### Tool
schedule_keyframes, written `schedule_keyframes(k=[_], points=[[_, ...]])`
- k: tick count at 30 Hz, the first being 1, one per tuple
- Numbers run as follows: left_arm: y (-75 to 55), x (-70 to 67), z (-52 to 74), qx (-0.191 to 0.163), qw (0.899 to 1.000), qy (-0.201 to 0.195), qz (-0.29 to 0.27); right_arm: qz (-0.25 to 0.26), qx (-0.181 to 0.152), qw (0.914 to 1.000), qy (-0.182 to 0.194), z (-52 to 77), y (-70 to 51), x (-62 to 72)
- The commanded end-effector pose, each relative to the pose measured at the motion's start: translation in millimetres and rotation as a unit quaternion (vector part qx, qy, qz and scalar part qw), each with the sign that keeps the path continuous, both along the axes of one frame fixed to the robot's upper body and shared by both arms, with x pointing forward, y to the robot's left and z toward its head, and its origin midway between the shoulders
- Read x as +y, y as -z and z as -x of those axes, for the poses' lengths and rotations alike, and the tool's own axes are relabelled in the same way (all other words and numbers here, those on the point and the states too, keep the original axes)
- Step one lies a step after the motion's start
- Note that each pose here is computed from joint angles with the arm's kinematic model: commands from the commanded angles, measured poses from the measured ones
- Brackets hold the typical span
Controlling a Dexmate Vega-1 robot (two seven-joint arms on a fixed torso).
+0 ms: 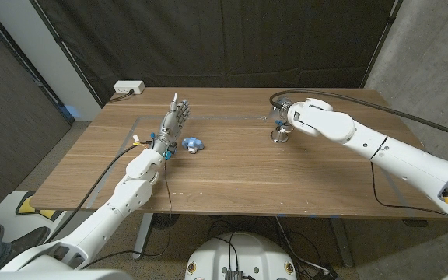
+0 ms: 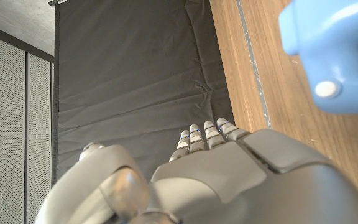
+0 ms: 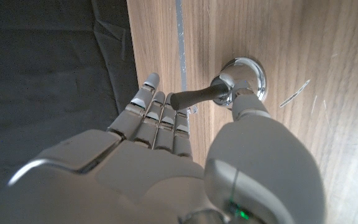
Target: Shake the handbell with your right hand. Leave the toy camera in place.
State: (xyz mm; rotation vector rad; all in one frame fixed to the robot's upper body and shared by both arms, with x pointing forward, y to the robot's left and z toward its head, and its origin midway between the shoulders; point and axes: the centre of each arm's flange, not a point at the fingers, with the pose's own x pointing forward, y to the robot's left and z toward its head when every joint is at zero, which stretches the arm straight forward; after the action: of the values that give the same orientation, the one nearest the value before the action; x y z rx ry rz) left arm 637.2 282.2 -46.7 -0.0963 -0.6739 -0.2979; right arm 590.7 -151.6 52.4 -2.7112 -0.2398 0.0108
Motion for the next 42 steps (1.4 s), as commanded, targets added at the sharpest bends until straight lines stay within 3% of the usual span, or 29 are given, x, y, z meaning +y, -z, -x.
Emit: schedule_keyframes(k=[1, 22, 42], points=[[6.3, 3.6, 1.3, 0.004, 0.999, 0.026, 0.019, 0.038, 0.008, 0.9988, 0.029, -8.3, 8.9, -1.9], [14.3, 6.6, 1.3, 0.011, 0.999, 0.027, 0.028, 0.071, 0.024, 0.9952, 0.063, -34.8, 21.4, 0.7], [15.2, 9.9, -0.3, 0.016, 0.999, 0.027, 0.027, 0.098, 0.023, 0.9912, 0.087, -43.8, 20.5, 0.0]])
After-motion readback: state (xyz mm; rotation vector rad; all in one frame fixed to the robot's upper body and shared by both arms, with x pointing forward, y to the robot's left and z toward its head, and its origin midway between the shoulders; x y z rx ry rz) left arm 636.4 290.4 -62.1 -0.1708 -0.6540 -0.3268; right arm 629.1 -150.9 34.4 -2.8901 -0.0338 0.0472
